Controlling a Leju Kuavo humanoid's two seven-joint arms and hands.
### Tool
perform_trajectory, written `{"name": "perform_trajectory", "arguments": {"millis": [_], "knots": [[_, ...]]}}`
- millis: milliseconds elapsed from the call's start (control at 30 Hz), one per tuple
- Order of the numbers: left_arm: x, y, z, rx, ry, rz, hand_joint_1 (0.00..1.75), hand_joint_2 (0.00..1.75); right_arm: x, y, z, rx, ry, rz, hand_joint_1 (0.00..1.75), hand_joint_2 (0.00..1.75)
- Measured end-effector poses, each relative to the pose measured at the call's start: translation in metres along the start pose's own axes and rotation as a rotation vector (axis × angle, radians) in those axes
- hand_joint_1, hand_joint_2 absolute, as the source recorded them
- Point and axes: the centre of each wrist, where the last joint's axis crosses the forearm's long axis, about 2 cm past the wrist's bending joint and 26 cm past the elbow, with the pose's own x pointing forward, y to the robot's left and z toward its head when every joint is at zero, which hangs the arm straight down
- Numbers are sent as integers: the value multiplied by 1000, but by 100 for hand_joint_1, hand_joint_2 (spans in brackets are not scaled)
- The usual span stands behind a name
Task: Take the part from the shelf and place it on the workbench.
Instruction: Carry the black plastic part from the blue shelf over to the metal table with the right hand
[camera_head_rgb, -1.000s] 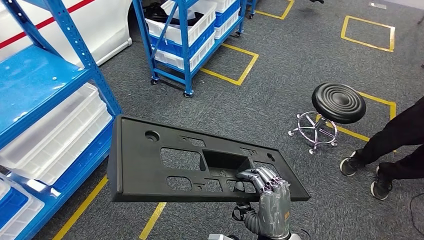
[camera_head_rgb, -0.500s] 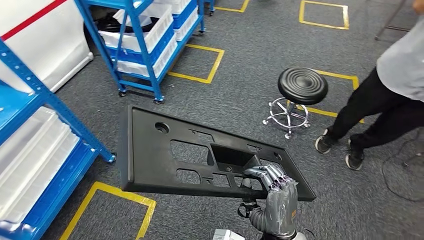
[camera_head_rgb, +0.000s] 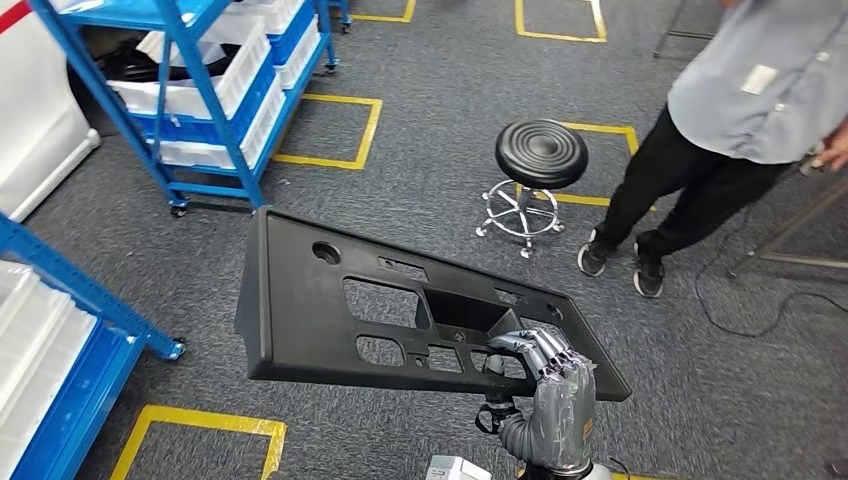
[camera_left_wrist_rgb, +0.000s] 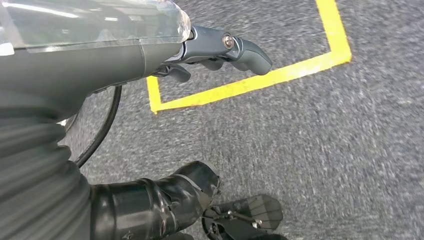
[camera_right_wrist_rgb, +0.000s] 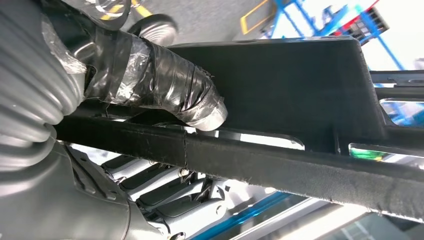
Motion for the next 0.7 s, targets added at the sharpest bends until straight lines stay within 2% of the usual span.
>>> {"name": "perform_trajectory", "arguments": {"millis": [700], "knots": [[4, 2, -2, 7, -1, 2, 0, 175, -2, 2, 1, 6, 13, -2, 175, 175]]}}
